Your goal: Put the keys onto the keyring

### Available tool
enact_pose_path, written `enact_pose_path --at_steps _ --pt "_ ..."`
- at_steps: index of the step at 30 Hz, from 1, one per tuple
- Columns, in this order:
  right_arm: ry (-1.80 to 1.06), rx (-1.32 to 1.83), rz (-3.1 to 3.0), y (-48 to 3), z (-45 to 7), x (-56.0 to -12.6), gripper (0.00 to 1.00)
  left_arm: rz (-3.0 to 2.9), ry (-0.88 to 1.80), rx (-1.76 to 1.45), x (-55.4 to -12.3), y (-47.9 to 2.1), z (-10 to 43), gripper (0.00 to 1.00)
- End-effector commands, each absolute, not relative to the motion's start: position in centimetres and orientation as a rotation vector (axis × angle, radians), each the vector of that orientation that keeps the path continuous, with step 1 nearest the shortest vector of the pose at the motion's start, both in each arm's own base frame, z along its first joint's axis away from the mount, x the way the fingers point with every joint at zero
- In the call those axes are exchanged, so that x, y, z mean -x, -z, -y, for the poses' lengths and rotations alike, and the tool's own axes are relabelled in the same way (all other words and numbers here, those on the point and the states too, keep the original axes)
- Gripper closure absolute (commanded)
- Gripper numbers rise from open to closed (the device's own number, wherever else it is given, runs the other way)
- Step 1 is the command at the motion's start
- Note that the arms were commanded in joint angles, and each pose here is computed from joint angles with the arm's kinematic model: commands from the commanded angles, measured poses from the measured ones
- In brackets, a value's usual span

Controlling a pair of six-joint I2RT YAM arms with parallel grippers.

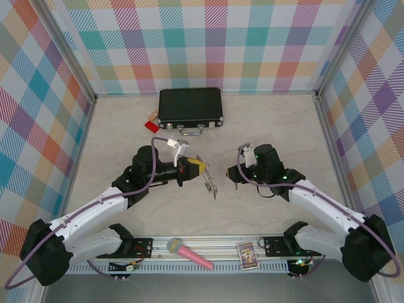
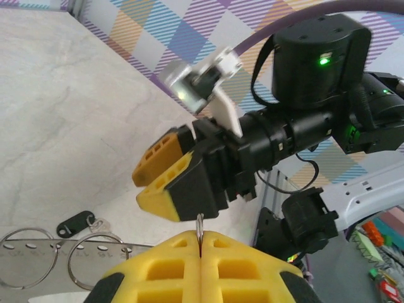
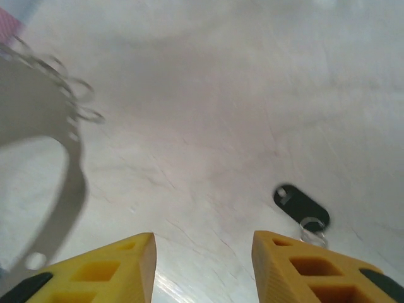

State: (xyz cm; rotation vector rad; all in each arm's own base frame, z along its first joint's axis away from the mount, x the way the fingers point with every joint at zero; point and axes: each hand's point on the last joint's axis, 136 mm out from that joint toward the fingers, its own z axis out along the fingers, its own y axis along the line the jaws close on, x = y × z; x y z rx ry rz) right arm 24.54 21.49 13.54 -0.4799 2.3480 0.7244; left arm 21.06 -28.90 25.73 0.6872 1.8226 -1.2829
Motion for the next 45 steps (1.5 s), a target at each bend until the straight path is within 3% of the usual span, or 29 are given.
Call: enact_pose_path --at_steps 1,4,16,28,45 --pt "-0.624 0.476 -2.451 -11.7 -20.6 -24.8 0.60 -1.747 1.225 -0.700 -21.3 -27.6 28.5 1.00" --pt "-0.572 0.424 -2.536 -10.2 -20.2 -25.2 0.65 -1.750 1.205 -0.681 -21.6 -26.9 28.3 1.00" --pt "-0.344 0.294 -2.772 -5.0 -19.4 -27.3 0.68 -1.707 1.235 -0.681 -21.3 -26.8 28.4 1.00" --pt "-0.171 0.311 -2.855 -2.8 -19.9 -28.6 0.76 -1.667 1.276 -0.682 -20.6 -27.1 28.3 1.00" --pt "-0.031 0.341 -2.875 -2.4 -19.0 -27.8 0.76 -1.652 1.299 -0.696 -20.3 -27.3 28.4 1.00"
